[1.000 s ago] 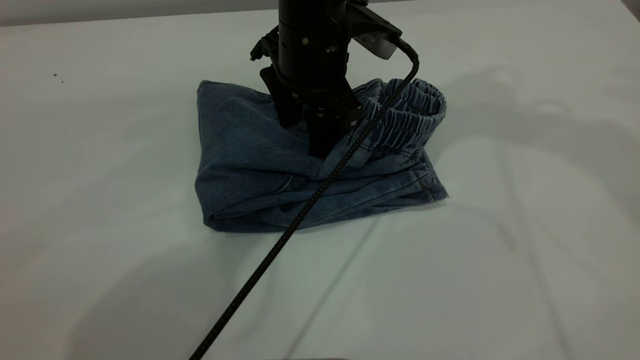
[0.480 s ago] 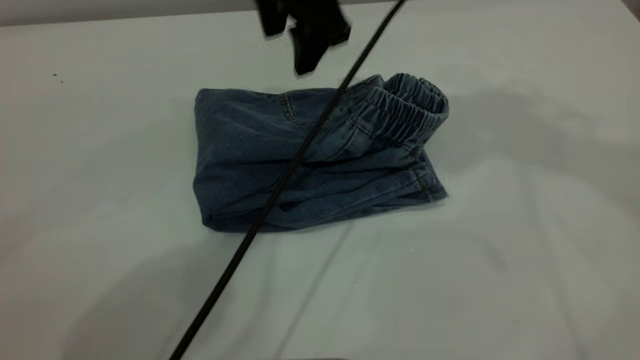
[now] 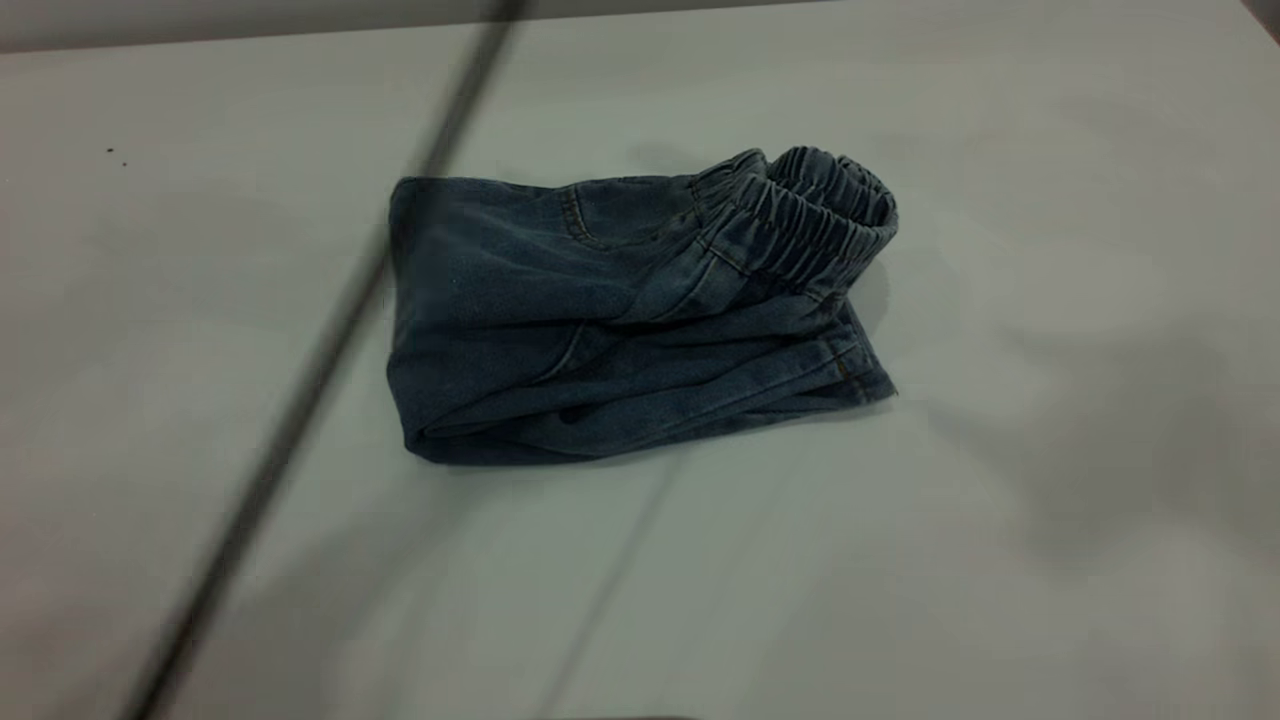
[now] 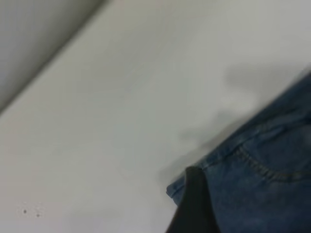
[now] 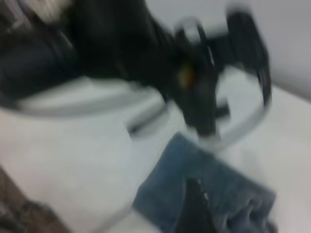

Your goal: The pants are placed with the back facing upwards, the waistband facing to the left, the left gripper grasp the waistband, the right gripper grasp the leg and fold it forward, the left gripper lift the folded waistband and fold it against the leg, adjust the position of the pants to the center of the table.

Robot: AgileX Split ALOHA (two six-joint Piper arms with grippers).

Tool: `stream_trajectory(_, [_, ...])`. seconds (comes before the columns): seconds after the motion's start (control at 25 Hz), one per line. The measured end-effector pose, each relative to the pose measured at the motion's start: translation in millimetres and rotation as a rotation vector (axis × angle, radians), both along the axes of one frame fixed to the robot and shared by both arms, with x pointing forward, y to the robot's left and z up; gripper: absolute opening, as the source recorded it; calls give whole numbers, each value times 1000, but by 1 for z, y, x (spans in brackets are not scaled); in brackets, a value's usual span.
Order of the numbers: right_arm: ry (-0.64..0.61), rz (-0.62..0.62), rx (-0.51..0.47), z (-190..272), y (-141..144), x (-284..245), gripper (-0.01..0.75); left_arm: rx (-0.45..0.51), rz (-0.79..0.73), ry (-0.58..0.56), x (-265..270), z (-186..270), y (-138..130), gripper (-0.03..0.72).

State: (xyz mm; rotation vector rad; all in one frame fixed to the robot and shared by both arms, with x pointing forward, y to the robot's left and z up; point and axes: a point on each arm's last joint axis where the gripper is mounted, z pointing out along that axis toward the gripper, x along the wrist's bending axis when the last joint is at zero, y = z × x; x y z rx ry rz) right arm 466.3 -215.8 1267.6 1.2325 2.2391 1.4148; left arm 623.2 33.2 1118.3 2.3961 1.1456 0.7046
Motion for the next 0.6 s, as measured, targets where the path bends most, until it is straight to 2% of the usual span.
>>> stream_trajectory(0.24, [3, -111, -18, 13, -15, -54, 461, -192, -15, -52, -67, 85, 41, 531])
stream_trajectory(0.6, [3, -142, -24, -24, -30, -139, 461, -289, -35, -79, -177, 124, 119, 531])
